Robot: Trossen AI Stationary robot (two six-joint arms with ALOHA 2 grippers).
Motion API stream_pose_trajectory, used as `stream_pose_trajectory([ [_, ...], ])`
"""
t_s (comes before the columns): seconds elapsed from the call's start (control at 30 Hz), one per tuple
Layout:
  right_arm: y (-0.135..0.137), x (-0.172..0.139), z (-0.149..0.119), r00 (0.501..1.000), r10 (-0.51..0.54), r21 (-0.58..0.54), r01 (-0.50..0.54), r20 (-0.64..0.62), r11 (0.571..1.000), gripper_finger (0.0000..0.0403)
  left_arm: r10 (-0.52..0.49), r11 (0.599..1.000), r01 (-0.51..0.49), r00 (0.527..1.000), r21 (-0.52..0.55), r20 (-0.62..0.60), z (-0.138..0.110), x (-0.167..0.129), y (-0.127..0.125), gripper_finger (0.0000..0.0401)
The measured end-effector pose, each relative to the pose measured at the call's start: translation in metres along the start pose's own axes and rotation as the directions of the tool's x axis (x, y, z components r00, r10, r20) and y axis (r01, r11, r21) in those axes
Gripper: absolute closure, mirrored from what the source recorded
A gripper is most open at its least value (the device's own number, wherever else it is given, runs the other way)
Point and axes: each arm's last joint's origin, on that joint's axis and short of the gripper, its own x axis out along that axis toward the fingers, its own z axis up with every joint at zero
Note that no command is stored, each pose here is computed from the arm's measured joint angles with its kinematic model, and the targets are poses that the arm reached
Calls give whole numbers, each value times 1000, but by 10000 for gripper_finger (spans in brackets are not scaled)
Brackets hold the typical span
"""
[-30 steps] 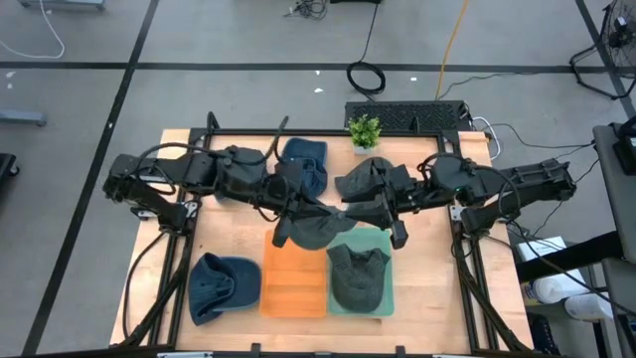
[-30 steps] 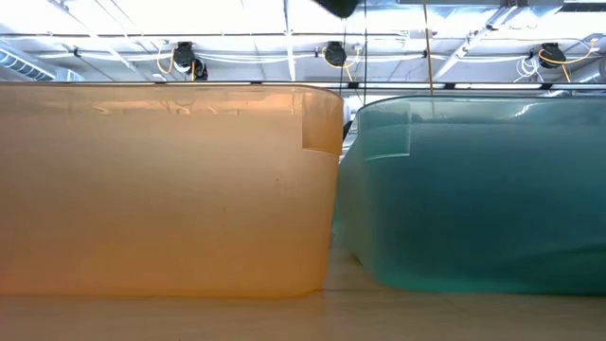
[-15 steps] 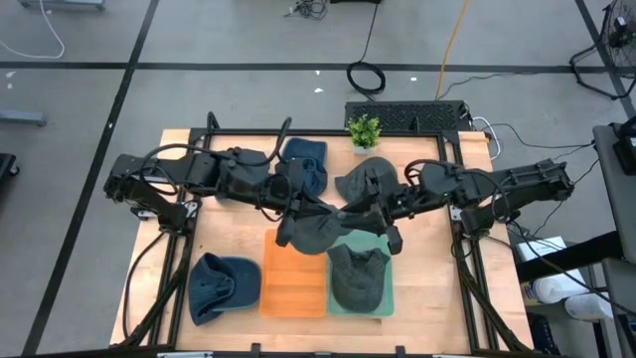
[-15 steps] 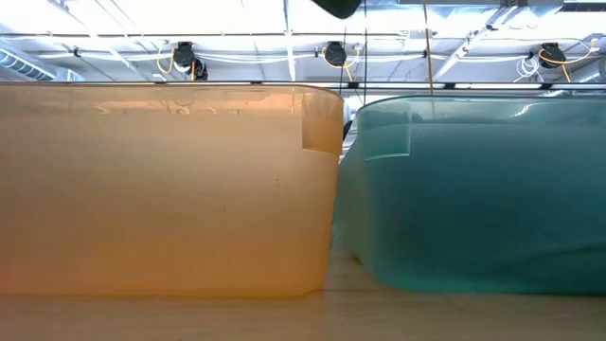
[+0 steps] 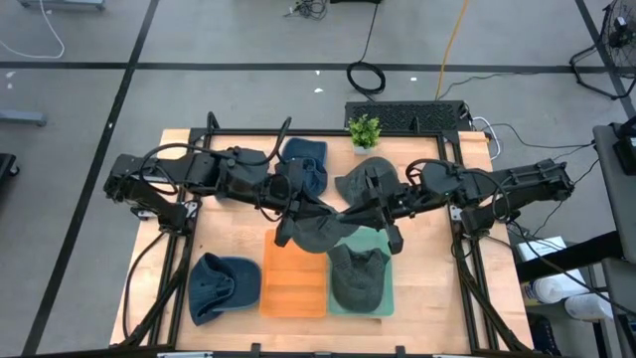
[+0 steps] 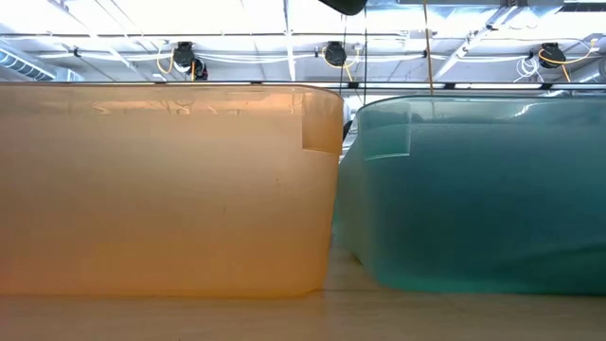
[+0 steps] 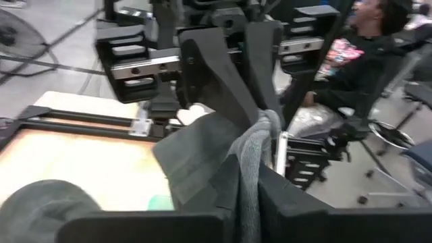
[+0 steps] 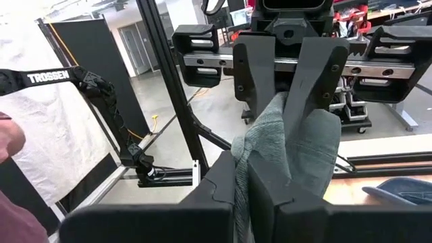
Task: Pick & Place hat
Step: Put the bottom black cap into the green bin
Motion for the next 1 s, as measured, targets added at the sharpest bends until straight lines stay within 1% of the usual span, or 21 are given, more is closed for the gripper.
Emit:
stream_pose_trajectory([
  [0.1,0,0,0,1000,1,0,-1,0,1000,400,-57,998,57,998,9,-11,0,-1,-2,346],
  [0.2,1,-4,1,1000,-1,0,1,-3,1000,401,-81,996,81,997,38,6,4,-11,-4,315],
  [0.3,1,-9,2,1000,-4,-2,4,-13,1000,401,-91,995,89,995,49,41,10,-24,-5,271],
  [0.43,3,-15,4,1000,-1,-13,1,-17,1000,402,-103,994,100,991,39,84,17,-46,-7,202],
  [0.53,6,-22,3,999,1,-46,-4,-47,999,402,-124,991,115,984,72,125,23,-67,-10,155],
  [0.63,8,-28,2,997,-1,-57,-3,-80,998,402,-154,984,137,975,111,159,28,-86,-12,117],
  [0.7,11,-32,0,993,-2,-56,-4,-121,998,402,-160,982,138,970,126,182,30,-98,-13,97],
  [0.8,17,-40,1,974,-14,-55,1,-226,998,402,-164,981,136,964,138,210,33,-114,-13,75],
  [0.87,21,-43,5,957,-19,-54,4,-290,999,402,-153,982,124,963,139,221,33,-124,-12,66],
  [1.0,31,-48,12,931,-23,-65,-1,-364,998,403,-115,987,83,961,135,250,35,-142,-9,54],
])
